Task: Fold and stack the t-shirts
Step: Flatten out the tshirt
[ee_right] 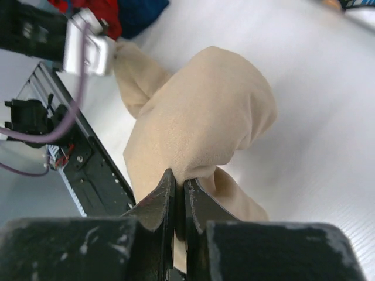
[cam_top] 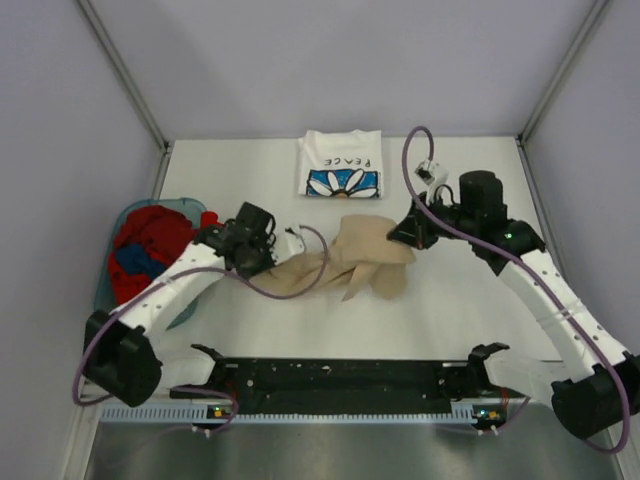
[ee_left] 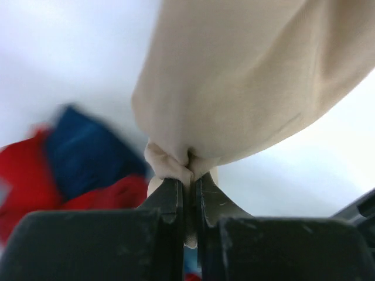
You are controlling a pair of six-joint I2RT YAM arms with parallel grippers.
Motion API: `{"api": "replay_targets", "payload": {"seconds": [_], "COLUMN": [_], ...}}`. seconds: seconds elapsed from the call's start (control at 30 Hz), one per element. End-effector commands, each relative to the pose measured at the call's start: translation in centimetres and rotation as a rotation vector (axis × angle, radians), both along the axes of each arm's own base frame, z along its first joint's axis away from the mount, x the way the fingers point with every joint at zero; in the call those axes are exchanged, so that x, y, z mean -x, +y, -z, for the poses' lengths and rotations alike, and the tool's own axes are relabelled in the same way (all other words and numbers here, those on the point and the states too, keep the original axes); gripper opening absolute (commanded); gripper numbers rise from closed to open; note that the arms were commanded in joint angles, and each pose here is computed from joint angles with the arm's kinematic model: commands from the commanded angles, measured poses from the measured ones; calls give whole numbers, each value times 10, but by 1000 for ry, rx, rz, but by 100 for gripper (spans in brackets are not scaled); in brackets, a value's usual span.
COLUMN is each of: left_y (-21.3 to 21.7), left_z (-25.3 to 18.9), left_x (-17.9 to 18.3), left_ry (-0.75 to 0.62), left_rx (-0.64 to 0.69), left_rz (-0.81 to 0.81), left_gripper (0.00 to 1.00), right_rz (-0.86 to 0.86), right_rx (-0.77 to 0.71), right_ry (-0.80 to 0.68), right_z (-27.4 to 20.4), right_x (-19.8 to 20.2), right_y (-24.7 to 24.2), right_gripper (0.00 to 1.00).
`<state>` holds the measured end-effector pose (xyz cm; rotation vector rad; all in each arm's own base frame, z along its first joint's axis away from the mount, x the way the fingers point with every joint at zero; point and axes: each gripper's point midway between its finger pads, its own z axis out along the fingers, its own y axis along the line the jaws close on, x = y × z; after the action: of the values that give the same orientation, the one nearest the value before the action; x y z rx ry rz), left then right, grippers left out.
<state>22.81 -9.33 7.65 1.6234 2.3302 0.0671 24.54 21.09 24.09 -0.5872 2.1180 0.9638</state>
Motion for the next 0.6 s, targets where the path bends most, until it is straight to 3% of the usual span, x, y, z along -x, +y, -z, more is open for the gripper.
{"api": "replay_targets", "payload": {"seconds": [0.0,0.23,0.37,0.47,0.57], "left_y": [2,0,0,-9,-25], "left_z": [-128,-245,-272,-264,-249], "left_x": [-18,47,74,84,83], "left_ry": [-281,-392,-428,-368,-277], "left_rx": [152,369,456,497,544], "left_rz": [-27,91,118,142,149], "left_gripper": [0,0,0,0,0], "right_rz": [19,-144,-137,-62,151], "right_rx": [-96,-221,-229,-170,-44], "right_ry": [-239,-440,-386,-264,-146], "right_z": [-86,-160,-153,-116,-62], "right_x": [8,72,83,57,-4], "right_y": [-10,-11,-14,-20,-46], "right_gripper": [0,0,0,0,0]}}
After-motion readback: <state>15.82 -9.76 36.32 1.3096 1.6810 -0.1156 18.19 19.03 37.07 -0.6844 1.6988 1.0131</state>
